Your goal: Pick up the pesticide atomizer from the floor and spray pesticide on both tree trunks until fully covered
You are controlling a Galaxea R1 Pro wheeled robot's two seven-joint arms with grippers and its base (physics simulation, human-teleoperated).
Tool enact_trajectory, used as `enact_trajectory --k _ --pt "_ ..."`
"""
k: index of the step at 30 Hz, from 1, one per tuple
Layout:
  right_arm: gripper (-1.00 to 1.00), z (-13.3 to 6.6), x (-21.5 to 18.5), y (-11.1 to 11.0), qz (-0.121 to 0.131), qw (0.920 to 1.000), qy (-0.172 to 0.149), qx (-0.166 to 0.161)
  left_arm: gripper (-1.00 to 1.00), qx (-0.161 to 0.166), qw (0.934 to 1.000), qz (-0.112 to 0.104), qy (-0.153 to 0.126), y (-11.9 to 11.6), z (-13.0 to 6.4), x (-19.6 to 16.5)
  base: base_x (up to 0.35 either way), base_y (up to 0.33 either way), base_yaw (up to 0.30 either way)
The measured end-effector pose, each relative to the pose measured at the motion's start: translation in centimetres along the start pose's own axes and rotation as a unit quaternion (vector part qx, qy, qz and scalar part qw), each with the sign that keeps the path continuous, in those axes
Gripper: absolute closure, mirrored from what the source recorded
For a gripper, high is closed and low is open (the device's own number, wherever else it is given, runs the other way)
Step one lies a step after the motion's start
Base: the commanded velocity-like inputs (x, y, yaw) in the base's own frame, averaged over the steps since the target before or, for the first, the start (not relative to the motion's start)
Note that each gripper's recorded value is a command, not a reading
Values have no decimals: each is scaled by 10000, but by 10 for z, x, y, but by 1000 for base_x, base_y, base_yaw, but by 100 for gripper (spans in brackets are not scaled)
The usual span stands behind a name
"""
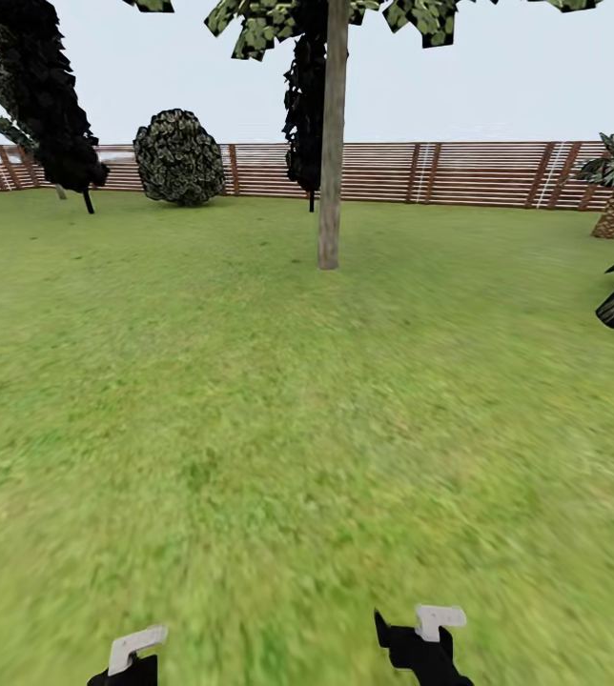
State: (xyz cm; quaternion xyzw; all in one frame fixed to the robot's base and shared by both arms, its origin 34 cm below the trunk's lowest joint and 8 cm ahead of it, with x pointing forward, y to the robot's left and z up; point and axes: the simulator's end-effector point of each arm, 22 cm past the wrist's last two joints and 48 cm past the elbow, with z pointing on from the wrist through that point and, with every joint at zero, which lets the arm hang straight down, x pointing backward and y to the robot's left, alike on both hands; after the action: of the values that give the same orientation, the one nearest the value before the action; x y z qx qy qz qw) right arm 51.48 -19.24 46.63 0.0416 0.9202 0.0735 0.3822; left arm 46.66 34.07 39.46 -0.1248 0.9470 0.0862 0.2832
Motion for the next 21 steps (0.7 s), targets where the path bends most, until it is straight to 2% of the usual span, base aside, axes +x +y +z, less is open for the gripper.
enact_trajectory --k 21 --pt "-100 0 1 0 4 10000 7 -5 100 -11 10000 10 -6 0 0 0 337 0 0"
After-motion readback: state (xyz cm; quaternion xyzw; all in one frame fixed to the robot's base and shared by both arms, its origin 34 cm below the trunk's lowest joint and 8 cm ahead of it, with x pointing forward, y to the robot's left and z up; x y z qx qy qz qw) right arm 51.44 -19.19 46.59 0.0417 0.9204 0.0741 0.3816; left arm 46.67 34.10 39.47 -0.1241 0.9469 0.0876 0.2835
